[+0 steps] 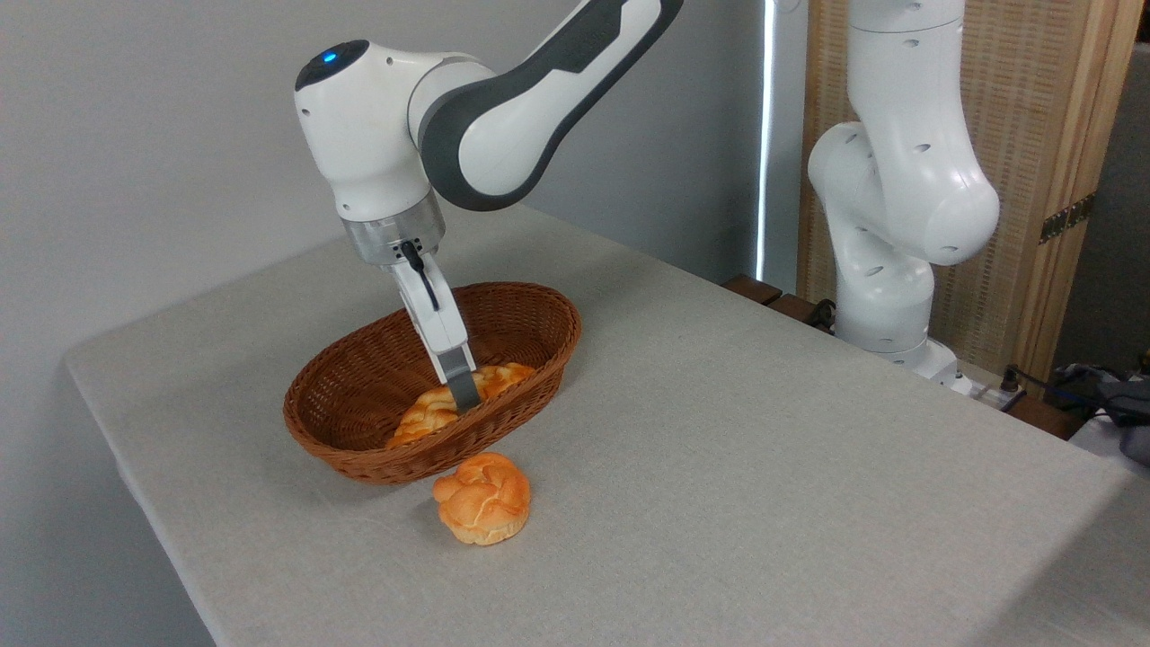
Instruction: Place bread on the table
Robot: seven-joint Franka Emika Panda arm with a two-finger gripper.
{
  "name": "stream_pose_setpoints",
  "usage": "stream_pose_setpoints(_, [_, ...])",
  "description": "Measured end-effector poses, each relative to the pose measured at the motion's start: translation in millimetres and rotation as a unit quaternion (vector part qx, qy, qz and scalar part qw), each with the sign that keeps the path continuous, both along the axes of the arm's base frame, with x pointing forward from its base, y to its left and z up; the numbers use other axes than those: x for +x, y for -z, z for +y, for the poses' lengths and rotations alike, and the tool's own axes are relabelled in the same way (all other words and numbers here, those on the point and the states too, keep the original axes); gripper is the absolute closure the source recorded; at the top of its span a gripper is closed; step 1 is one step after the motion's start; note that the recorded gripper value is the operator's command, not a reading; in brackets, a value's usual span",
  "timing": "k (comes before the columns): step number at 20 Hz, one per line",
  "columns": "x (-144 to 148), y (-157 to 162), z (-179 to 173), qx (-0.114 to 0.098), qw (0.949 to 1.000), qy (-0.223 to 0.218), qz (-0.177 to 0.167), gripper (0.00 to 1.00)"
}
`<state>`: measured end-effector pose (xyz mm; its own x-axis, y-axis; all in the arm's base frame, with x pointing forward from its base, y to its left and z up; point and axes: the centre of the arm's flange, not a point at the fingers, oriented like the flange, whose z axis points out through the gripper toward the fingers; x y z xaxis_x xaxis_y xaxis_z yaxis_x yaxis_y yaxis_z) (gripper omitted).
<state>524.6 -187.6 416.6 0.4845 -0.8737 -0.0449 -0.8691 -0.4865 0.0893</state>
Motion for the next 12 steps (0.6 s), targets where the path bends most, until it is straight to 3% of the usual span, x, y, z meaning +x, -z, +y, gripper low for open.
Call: stream_pose_setpoints(12, [-2, -35, 11, -0.010, 0.9992, -0.028, -0.028, 0.60])
